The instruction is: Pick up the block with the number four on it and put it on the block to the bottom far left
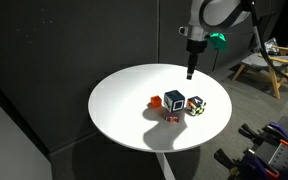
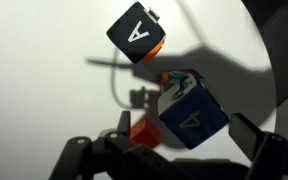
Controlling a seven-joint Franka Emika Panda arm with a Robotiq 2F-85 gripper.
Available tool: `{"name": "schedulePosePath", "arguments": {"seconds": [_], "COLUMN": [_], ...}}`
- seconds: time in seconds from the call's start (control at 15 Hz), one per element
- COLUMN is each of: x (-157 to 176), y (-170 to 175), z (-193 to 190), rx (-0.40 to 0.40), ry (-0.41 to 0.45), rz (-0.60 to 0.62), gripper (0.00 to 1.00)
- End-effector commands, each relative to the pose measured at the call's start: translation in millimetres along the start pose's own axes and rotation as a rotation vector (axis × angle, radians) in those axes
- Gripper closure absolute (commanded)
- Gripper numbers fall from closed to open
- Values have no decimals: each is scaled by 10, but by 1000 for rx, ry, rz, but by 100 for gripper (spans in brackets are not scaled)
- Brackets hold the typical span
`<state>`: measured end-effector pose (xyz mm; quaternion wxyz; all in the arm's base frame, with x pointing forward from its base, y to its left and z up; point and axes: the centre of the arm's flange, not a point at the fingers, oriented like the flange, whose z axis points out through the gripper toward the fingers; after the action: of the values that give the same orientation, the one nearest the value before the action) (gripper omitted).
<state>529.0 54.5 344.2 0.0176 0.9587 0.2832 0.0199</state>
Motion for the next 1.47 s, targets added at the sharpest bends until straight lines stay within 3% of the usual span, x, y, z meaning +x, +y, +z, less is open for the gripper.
{"name": "schedulePosePath", "arguments": {"seconds": [0.0, 0.4, 0.6, 1.0, 1.4], "x": [3, 4, -64, -254, -633], "y": [-7, -8, -3, 69, 91], "z": [6, 7, -56, -182, -375], "rx": [1, 1, 6, 42, 36], "ry": [-1, -1, 10, 33, -65], "rz": [-1, -2, 77, 371, 574], "gripper": [0, 0, 0, 0, 0]}}
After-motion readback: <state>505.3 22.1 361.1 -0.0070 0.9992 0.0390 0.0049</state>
